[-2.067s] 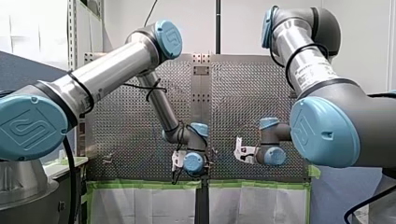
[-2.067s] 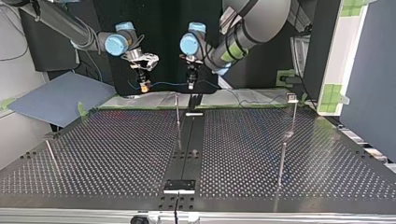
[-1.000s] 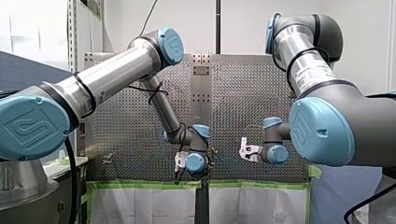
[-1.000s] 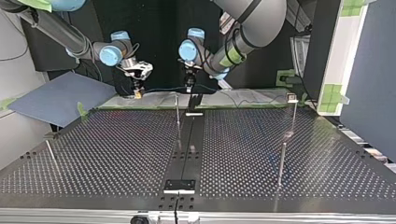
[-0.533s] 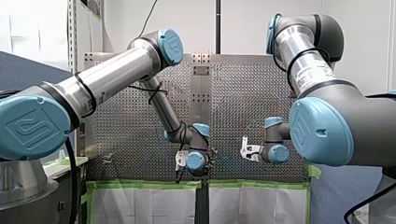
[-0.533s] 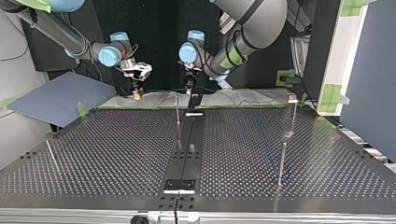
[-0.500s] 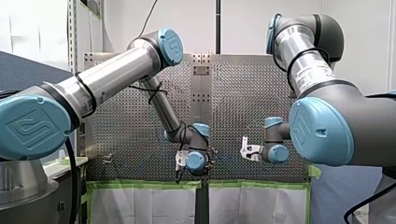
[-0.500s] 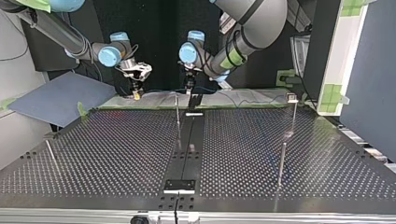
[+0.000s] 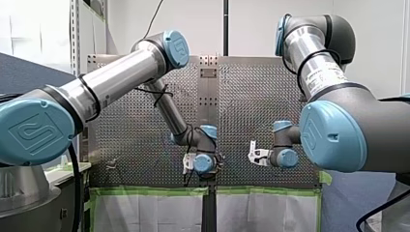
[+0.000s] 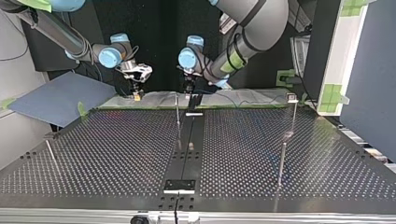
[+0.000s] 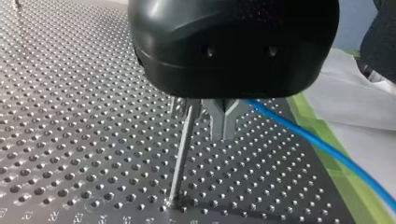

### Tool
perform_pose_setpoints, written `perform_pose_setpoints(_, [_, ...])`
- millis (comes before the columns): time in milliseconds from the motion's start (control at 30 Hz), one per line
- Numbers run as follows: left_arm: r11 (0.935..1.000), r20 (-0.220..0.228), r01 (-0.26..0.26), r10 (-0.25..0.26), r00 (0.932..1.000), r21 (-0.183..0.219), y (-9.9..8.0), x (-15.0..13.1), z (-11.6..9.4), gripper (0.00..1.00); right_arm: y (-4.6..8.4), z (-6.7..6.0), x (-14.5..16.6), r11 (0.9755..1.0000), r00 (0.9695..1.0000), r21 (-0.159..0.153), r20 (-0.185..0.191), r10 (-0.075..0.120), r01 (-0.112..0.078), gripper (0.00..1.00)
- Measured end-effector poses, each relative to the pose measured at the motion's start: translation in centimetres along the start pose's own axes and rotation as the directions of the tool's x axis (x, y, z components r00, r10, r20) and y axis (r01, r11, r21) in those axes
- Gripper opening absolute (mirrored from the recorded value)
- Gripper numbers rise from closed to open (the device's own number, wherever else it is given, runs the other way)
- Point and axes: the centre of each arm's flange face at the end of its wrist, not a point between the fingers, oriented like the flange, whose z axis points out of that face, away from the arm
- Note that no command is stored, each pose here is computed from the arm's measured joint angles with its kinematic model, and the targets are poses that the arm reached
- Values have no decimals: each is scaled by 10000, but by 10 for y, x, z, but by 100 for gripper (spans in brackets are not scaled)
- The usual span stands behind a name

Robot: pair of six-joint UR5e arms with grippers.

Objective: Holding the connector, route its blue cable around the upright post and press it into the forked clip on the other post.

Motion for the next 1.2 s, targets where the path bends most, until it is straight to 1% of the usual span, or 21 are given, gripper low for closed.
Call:
perform_pose_setpoints(233, [10000,-154,75,-74,9999,6,7,-5,11,0,3,3,3,10000,10000,-53,18,-2,2,0])
perform_pose_setpoints(433, [10000,-574,31,-26,9983,78,10,12,16,0,5,3,4,9999,10000,-126,42,11,-11,0])
perform_pose_setpoints(500, [9999,-631,34,-28,9980,108,11,15,18,0,5,3,4,9999,10000,-143,35,11,-11,0])
perform_pose_setpoints(867, [9991,-501,387,-377,9980,180,13,4,34,0,10,6,7,9996,10000,-265,-39,8,-9,0])
perform_pose_setpoints(1000, [9979,-430,598,-588,9973,232,16,0,41,0,14,8,9,9993,9999,-367,-99,23,-27,0])
perform_pose_setpoints(1200, [9970,-372,733,-724,9967,245,22,-5,49,0,20,10,12,9985,9998,-536,-175,57,-66,0])
